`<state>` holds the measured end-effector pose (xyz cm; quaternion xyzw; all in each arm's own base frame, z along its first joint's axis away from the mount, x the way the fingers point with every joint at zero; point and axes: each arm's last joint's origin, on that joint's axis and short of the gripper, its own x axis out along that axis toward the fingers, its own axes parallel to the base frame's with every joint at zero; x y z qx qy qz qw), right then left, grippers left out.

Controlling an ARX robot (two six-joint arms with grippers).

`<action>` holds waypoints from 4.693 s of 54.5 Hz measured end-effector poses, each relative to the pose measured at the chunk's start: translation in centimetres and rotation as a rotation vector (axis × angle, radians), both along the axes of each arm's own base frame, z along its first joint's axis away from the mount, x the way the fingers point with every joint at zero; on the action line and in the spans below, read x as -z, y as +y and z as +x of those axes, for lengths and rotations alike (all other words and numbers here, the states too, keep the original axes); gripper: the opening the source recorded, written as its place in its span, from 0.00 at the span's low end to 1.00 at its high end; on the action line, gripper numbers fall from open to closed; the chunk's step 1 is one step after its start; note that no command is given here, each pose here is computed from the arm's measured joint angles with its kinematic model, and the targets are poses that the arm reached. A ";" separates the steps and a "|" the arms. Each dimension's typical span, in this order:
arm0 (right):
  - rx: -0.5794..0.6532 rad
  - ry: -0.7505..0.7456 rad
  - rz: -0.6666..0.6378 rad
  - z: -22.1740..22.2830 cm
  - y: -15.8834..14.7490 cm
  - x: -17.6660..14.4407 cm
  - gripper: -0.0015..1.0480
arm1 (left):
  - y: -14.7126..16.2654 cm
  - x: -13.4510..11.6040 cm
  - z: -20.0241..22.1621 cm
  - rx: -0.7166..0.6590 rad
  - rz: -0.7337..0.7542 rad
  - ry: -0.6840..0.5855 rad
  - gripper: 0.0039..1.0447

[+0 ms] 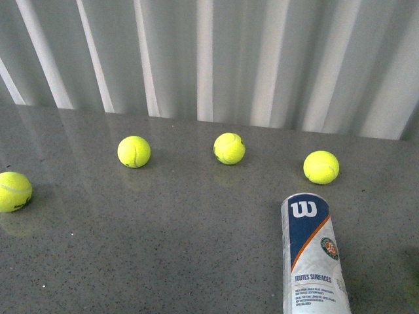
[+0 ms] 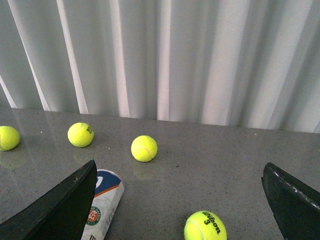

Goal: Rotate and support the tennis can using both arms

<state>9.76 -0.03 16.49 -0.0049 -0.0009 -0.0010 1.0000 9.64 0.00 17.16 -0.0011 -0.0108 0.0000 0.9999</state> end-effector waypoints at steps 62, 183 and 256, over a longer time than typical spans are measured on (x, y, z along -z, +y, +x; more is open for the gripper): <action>0.044 0.249 0.134 3.1 -0.4 -5.8 0.93 | 0.0 0.0 0.0 0.000 0.000 0.000 0.94; 0.061 1.008 0.271 24.5 9.8 6.2 0.14 | 0.0 0.0 0.0 0.000 0.000 0.000 0.94; -0.422 0.224 -0.362 15.7 10.1 2.9 0.08 | 0.0 0.0 0.0 0.000 0.000 0.000 0.94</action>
